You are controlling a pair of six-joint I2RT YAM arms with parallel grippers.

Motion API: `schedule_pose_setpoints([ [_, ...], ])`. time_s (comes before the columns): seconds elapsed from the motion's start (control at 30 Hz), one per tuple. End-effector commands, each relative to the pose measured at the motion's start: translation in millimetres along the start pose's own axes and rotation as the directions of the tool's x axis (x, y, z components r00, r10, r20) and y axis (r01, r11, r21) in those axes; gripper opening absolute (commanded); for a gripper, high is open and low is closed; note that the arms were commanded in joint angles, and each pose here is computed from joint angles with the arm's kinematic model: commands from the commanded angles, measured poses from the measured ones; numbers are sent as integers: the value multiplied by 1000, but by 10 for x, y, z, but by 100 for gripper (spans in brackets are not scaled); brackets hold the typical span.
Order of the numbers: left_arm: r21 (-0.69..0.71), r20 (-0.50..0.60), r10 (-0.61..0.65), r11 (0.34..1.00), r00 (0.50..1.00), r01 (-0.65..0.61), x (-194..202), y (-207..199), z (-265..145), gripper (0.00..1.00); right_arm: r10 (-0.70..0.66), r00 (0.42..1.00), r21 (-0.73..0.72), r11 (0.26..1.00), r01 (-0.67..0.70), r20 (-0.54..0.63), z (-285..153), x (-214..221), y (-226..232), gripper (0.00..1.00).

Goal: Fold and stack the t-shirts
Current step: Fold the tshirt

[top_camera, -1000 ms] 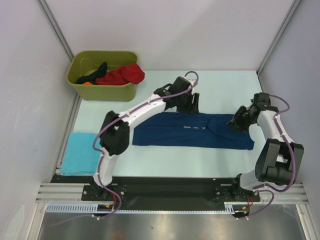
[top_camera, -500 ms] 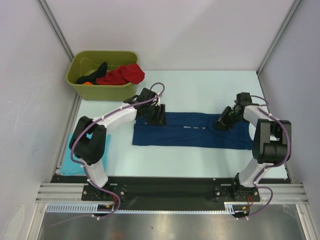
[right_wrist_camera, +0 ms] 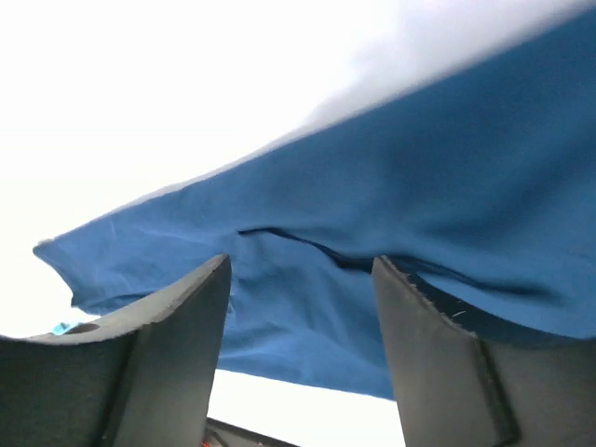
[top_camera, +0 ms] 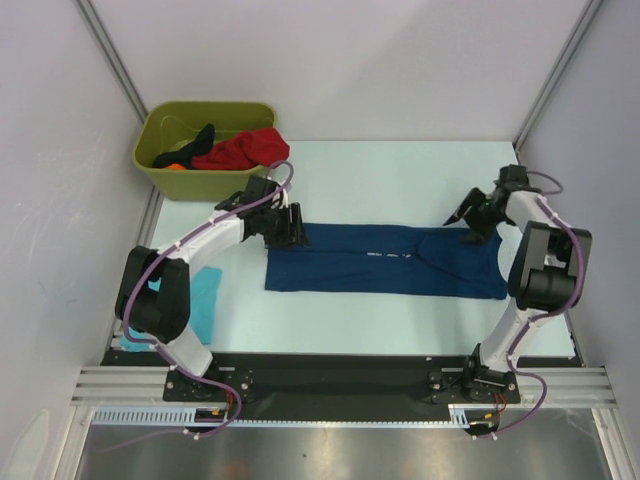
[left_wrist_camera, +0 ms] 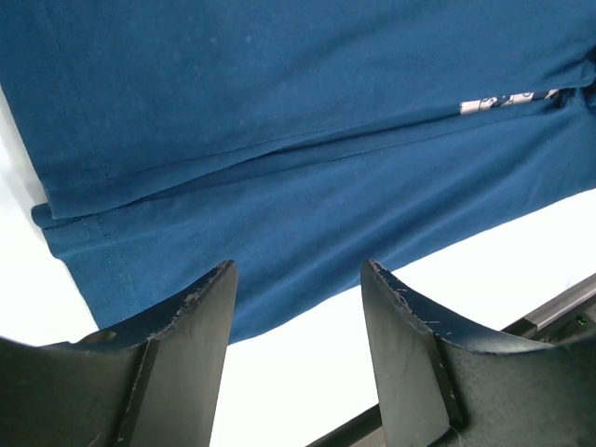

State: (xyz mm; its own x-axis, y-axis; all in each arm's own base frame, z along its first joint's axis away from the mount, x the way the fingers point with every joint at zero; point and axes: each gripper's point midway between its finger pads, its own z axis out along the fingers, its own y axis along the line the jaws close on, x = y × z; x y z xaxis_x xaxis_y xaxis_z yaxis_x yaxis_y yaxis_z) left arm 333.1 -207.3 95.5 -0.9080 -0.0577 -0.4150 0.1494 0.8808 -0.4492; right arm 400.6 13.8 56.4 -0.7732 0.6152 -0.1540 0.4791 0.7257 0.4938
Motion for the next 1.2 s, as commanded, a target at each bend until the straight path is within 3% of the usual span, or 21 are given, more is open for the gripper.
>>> schedule_pose_setpoints([
  [0.0, 38, 42, 21, 999, 999, -22, -89, -21, -83, 62, -43, 987, 88, 996, 30, 153, -577, -363, -251, 70],
  [0.2, 35, 8, -45, 998, 999, 44, -177, 168, 103, 61, 28, 984, 161, 985, -56, 173, -589, -707, -728, 65],
  [0.27, 30, -12, -57, 998, 998, 58, -191, 204, 187, 61, 31, 988, 183, 981, -59, 151, -486, -748, -851, 54],
  [0.37, 20, -44, -70, 997, 997, 71, -156, 250, 244, 61, 13, 987, 194, 980, -44, 160, -453, -869, -884, 46],
  [0.9, -38, -48, -55, 998, 997, 53, -20, 341, 29, 60, -52, 991, 269, 963, 17, 123, -88, -1117, -1166, 40],
  [1.1, -74, -29, -66, 995, 997, 63, -40, 416, -54, 60, -108, 986, 307, 949, 64, 129, 21, -1204, -1156, 26],
  [1.17, -80, -30, -67, 995, 997, 64, -44, 422, -58, 60, -135, 984, 332, 939, 91, 112, 122, -1217, -1149, 13],
])
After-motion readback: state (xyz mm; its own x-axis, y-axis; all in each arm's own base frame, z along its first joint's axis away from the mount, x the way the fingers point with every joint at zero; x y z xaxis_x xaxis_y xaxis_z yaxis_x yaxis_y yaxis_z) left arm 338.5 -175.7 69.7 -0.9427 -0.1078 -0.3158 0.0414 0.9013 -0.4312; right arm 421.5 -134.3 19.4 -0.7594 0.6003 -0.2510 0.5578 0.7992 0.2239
